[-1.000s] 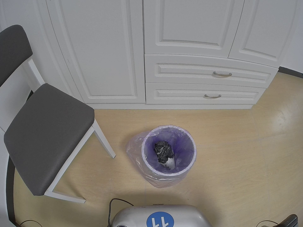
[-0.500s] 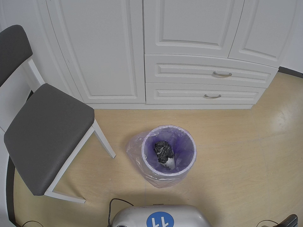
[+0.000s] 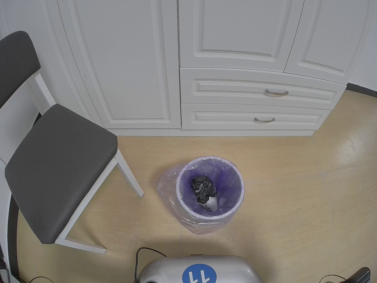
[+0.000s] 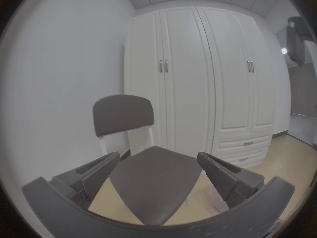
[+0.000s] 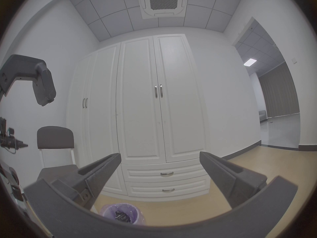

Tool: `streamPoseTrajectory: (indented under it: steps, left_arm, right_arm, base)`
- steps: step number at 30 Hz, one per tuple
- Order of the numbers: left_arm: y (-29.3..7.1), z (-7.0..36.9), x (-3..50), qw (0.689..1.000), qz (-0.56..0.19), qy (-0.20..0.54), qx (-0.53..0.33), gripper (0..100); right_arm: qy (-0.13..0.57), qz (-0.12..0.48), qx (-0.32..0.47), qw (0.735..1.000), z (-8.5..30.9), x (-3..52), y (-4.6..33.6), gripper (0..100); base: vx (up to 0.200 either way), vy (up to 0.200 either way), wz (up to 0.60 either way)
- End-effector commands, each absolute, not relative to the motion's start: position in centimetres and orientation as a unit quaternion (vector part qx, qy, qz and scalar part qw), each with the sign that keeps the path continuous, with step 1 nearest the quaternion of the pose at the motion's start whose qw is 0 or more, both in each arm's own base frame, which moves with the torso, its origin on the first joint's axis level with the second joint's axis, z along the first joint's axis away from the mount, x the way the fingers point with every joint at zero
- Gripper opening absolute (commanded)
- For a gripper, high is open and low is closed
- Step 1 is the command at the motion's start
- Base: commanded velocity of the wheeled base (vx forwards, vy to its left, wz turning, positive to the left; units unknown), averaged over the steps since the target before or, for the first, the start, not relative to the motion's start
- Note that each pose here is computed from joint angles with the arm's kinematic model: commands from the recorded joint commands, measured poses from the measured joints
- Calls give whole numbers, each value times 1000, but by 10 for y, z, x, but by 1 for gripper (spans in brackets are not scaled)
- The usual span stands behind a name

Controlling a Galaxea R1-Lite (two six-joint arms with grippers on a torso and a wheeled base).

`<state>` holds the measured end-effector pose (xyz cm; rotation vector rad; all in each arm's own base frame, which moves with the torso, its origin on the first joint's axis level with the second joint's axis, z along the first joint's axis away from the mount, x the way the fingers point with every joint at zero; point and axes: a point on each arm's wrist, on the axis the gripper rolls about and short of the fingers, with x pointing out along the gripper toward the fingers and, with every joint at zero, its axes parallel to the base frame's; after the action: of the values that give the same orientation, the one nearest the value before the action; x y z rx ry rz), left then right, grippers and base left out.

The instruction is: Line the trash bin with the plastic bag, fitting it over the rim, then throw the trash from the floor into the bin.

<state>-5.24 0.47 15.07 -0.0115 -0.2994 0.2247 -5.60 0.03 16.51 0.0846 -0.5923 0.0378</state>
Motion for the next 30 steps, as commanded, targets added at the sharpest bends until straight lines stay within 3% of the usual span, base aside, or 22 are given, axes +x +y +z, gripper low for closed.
streamPoseTrajectory:
  steps: [1, 7, 30]
  left_arm:
    - [3, 100, -27, 993, 66, -98, -5, 100]
    - [3, 82, -23, 997, 69, -30, 0, 100]
    - [2, 81, -23, 999, 48, -26, 7, 100]
  right_arm:
    - [-301, 18, 47, 952, 152, -50, 0, 100]
    - [-283, 38, 41, 958, 141, -44, 1, 100]
    - [-109, 52, 21, 992, 98, -26, 2, 100]
  base:
    - [0, 0, 0]
    - [0, 0, 0]
    - [0, 0, 0]
